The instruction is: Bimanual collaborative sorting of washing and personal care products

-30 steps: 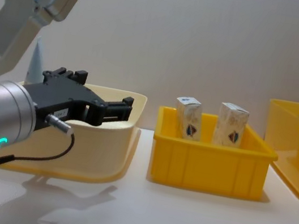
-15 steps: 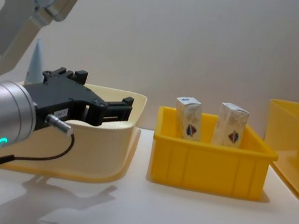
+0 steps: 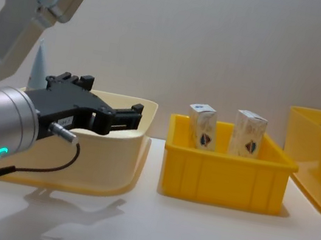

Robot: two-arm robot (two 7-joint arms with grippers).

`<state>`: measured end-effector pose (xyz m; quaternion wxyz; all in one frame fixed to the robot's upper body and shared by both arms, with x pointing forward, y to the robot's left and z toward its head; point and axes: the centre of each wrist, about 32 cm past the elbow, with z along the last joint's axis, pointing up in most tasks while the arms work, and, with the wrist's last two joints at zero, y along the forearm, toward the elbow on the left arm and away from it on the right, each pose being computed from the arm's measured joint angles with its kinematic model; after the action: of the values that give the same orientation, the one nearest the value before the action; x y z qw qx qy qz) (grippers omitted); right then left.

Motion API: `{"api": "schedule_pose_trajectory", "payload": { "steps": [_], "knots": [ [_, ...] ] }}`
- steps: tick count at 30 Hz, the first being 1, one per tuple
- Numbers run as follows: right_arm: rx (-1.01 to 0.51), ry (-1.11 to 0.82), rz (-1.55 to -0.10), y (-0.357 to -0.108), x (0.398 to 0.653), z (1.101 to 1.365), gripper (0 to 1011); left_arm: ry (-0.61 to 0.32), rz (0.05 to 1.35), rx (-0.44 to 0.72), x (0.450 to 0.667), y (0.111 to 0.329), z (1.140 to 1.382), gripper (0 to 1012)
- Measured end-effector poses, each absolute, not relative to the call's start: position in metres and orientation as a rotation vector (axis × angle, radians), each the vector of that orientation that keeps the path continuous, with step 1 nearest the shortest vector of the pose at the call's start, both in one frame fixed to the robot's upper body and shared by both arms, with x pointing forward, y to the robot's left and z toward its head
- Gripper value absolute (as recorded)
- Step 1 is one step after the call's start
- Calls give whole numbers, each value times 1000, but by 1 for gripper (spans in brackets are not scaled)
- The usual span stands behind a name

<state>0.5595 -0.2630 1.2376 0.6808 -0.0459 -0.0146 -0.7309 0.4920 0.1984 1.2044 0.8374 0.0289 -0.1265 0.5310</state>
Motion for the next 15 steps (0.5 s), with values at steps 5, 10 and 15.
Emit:
{"api": "schedule_pose_trajectory", "payload": {
  "steps": [5,10,15],
  "knots": [
    [-51,-57,-1631,-264,556,1241,1001,-268,1124,61,492,198,1204,1003],
    [11,-88,-1618,-265,553,1245,1001,-267,1124,61,492,198,1204,1004],
    [76,-119,-1601,-267,548,1250,1001,-268,1124,61,492,198,1204,1003]
  ]
}}
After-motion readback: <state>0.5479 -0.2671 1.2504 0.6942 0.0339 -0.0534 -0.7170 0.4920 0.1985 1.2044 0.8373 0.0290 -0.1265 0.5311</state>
